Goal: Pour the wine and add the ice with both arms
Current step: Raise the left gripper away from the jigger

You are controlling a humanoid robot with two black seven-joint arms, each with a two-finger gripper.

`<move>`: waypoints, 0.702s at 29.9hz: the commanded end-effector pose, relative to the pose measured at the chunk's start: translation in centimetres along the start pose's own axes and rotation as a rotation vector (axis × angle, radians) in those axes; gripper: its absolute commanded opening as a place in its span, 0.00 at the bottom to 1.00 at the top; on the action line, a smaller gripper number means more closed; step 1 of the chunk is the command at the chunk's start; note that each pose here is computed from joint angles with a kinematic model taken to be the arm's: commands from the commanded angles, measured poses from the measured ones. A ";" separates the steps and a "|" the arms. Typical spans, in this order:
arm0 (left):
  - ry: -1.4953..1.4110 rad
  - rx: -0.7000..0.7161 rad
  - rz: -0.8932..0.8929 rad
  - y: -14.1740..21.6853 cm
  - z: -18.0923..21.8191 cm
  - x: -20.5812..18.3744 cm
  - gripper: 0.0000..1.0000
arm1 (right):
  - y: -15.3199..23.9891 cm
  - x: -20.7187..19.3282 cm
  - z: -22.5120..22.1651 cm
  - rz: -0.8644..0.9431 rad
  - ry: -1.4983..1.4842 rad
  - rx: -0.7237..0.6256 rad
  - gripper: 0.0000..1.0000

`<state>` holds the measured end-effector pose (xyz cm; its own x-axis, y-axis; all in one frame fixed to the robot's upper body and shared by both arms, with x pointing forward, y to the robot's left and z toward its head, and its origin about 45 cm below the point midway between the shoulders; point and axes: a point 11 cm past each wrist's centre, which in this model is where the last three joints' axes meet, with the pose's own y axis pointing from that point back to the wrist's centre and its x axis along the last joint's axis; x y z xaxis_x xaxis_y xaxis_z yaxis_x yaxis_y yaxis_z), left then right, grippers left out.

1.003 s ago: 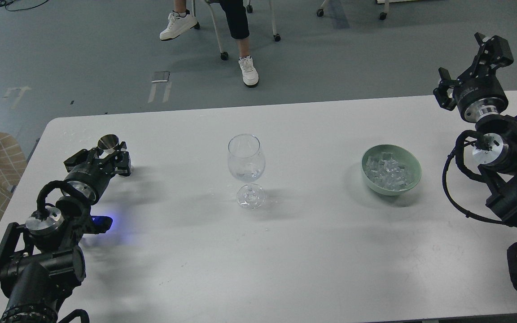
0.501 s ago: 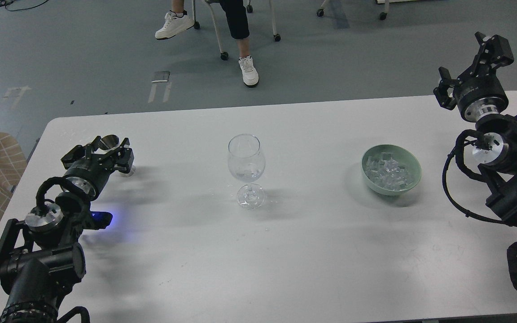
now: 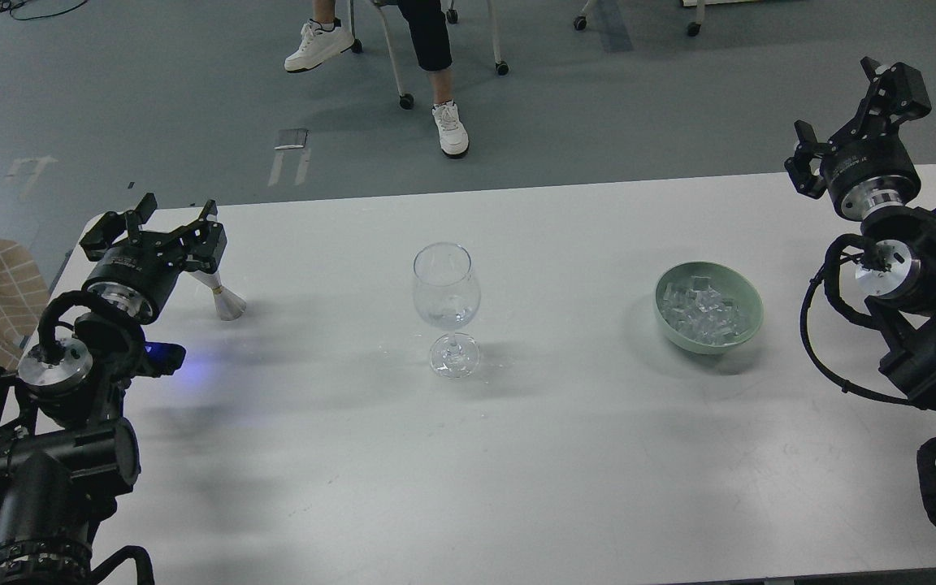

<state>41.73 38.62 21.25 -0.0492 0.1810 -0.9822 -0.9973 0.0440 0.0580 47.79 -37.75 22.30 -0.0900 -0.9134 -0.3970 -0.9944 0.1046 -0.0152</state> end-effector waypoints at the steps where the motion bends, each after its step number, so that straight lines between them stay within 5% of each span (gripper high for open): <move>1: -0.076 0.022 -0.061 -0.6 0.3 -2.8 0.97 | -0.3 -0.5 -0.6 -0.014 -0.002 0.012 1.00; 15: -0.372 0.079 -0.191 -4.1 -0.5 -12.1 0.98 | -0.8 -3.0 -2.8 -0.100 0.006 0.058 1.00; 21: -0.578 0.009 -0.116 -5.8 -0.1 -11.9 0.98 | -1.3 -3.3 -6.1 -0.158 0.139 0.088 1.00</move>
<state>47.66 36.16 33.02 0.1314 0.6141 -0.7782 -0.9899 0.1238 -0.0694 48.84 -37.14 28.08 0.0308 -0.9474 -0.3186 -0.9902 0.0145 -0.1388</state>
